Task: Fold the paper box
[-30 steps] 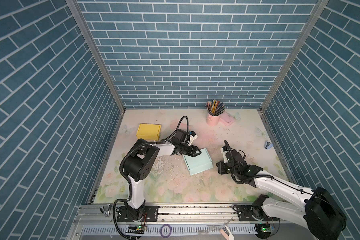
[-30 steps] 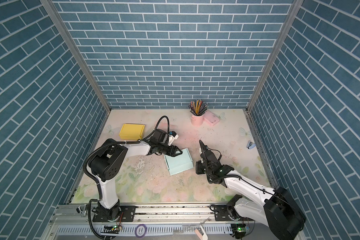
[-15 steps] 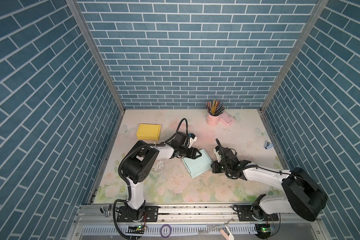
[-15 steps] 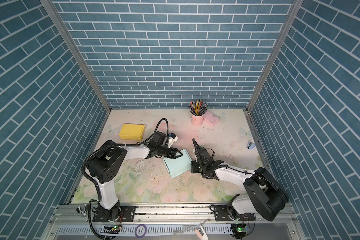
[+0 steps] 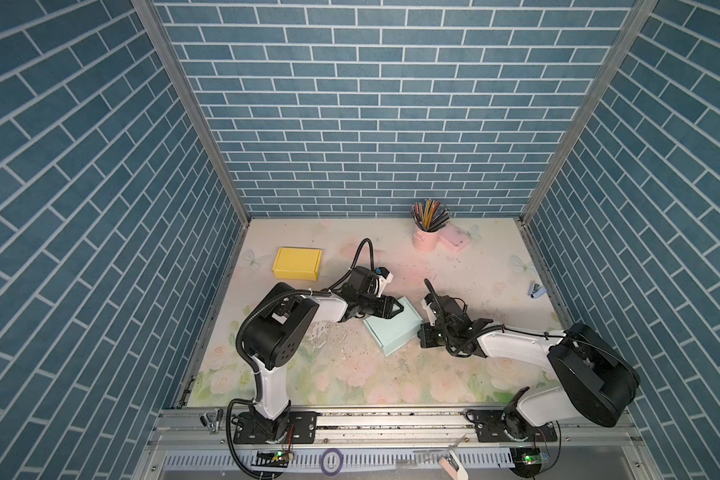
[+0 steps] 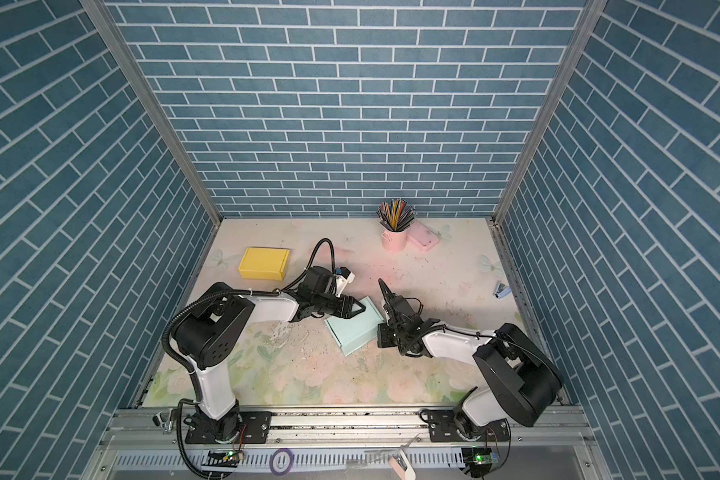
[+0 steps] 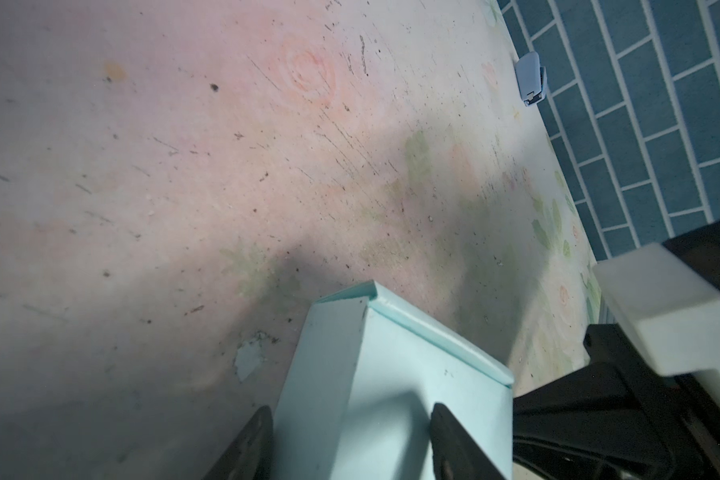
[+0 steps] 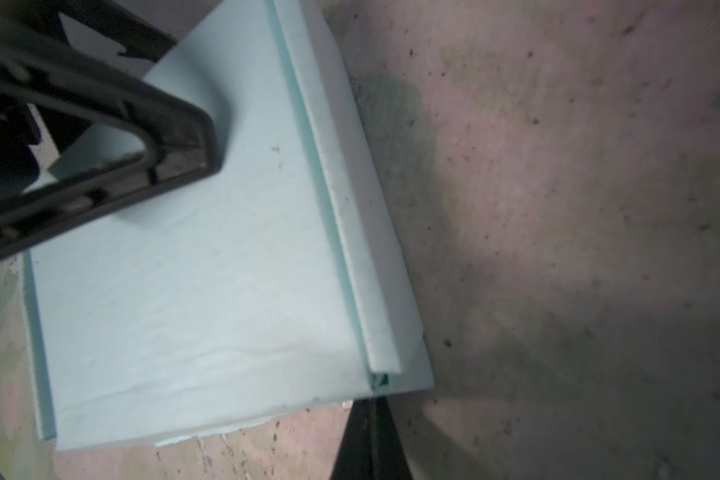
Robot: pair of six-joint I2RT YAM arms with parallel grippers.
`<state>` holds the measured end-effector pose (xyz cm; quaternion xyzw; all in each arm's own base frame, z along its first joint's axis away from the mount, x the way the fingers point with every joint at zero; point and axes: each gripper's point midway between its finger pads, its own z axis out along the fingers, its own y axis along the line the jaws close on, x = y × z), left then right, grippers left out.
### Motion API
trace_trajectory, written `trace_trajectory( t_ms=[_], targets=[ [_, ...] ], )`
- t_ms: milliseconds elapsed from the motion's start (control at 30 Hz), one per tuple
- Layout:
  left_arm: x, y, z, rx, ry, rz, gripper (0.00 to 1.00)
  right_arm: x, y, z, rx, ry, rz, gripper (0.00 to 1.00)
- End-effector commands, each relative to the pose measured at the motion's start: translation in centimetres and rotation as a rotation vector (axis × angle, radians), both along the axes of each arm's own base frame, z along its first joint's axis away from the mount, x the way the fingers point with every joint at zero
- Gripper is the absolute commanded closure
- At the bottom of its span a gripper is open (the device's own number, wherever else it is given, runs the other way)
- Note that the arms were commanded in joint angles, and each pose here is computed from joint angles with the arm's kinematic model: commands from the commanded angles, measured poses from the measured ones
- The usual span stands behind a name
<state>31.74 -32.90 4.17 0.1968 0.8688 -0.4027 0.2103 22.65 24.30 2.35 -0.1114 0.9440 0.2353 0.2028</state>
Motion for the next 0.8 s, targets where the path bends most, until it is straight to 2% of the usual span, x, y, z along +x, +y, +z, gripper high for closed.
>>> trace_trajectory(
  t_ms=[0,200,400,633,767],
  targets=[
    [-5.2,-0.3,-2.5,0.04,0.156,-0.079,0.41,2.4,0.4,2.0,0.06,-0.097,-0.084,1.0],
    [-6.2,0.2,-2.8,0.029,0.174,-0.077,0.41,3.0,-1.1,2.5,0.081,-0.115,-0.154,0.98],
    [-6.7,-0.7,-1.6,-0.035,0.169,-0.092,0.41,3.9,1.2,2.6,0.122,-0.09,-0.096,0.99],
    [-7.2,-2.0,-1.3,-0.045,0.164,-0.119,0.41,4.3,4.5,3.9,0.161,-0.106,-0.018,0.99],
    [-6.7,-1.8,-1.4,-0.043,0.161,-0.1,0.41,3.7,4.0,4.0,0.144,-0.118,-0.03,0.99]
  ],
)
